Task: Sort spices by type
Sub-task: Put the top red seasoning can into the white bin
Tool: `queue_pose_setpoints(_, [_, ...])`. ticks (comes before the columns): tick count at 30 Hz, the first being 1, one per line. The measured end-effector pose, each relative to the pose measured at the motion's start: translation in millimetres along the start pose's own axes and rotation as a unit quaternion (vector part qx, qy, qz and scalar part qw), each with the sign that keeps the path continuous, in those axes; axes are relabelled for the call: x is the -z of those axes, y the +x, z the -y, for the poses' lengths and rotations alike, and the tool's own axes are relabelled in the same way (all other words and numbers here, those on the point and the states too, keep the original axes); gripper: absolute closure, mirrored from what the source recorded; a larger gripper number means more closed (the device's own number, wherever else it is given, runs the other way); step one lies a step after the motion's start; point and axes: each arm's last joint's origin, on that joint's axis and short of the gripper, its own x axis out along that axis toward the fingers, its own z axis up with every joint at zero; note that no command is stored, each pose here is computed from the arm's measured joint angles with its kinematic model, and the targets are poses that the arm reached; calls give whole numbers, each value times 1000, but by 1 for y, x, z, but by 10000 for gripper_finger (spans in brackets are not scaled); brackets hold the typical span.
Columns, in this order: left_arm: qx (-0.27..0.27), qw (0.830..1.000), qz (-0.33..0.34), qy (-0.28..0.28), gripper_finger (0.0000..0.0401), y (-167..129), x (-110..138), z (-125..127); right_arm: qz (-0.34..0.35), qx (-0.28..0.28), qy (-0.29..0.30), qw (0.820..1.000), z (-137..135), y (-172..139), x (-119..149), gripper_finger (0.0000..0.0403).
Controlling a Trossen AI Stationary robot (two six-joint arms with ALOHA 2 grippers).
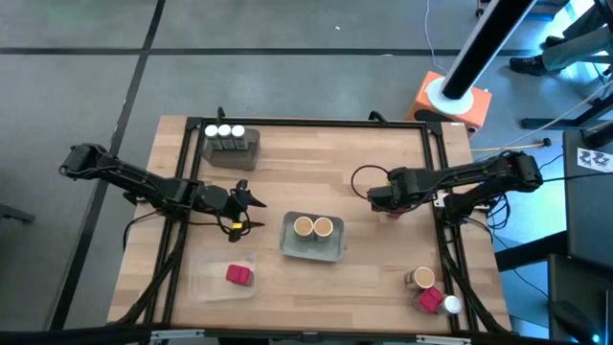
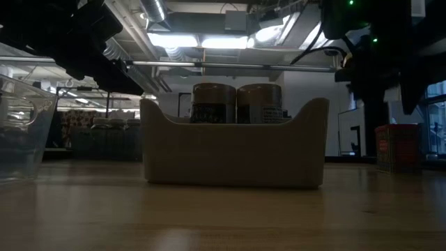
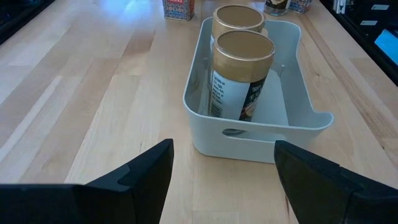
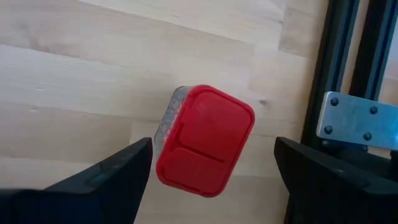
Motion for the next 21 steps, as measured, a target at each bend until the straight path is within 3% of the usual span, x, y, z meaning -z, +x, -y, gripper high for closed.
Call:
queue_pose_setpoints(5, [0,1000,0,-1,138,0,0,0,4,4,3,1000,1,6,0,65])
queue_pose_setpoints(11, [0,1000,0,2,138,0,0,0,-20,21,5,1000,7,36,9,65])
queue_pose_setpoints(21, [0,1000,1,2,138,0,0,0,-23,-30,-32,999,3,68,17,76])
